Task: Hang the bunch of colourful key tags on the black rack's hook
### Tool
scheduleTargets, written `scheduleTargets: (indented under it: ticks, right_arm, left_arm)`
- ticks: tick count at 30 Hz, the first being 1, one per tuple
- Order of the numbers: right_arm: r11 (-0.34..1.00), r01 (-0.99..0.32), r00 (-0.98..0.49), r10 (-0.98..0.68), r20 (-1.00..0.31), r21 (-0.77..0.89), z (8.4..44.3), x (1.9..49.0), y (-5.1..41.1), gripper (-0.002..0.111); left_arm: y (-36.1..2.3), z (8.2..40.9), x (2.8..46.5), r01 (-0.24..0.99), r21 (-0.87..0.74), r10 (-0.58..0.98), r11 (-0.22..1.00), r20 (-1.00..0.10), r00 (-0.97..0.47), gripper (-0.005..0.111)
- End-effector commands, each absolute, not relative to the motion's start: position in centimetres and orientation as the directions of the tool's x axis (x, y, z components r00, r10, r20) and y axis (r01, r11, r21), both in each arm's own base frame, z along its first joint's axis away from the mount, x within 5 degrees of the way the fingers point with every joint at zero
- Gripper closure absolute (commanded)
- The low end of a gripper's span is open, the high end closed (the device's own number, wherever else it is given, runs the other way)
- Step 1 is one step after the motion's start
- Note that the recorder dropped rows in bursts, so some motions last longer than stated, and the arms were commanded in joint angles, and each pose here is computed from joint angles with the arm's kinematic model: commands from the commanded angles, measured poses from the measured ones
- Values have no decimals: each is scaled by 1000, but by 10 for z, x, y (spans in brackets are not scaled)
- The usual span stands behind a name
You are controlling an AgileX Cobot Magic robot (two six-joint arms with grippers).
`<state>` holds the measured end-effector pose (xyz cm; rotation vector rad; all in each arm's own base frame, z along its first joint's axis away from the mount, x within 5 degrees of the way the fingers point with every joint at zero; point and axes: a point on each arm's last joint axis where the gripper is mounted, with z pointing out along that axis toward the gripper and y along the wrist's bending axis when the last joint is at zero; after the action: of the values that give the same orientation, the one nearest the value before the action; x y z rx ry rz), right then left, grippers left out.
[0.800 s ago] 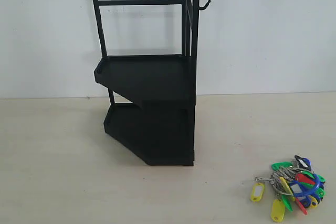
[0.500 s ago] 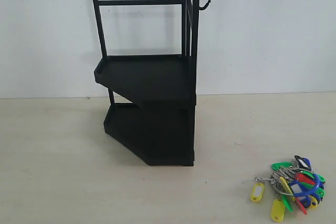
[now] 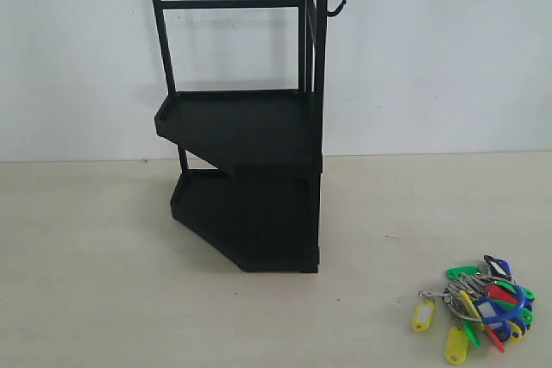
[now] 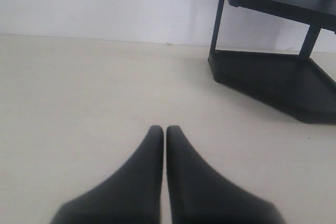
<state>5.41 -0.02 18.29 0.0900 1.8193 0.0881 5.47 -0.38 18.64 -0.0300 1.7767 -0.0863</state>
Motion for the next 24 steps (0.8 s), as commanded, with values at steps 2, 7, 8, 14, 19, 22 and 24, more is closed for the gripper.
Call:
scheduleTargets:
  ticks: [2,7,8,14,19,22,24]
  right_arm:
    - [999,9,-254,46,-966,45,182,53,-1,108]
    - [999,3,-210,46,-977,47,186,54,-1,108]
    - [999,-3,-167,47,-985,48,190,55,0,108]
    - [998,-49,181,55,-982,47,222,55,2,108]
    - [997,-68,319,62,-946,42,235,52,3,108]
    - [996,-71,333,67,-941,46,236,51,4,108]
    - [994,-81,343,92,-935,68,237,51,4,108]
  left_arm:
    - [-4,188,55,28,-66,-60,997,-979,-195,102]
    - [-4,188,55,28,-66,-60,997,-979,-195,102]
    - [-4,188,55,28,-66,-60,997,-979,-195,102]
    - [-4,188,55,28,-66,-60,997,-979,-195,102]
    - [-4,188,55,28,-66,-60,997,-979,-195,102]
    - [-4,188,55,28,-66,-60,997,-979,-195,102]
    - [-4,188,55,28,-66,-60,997,-979,-195,102]
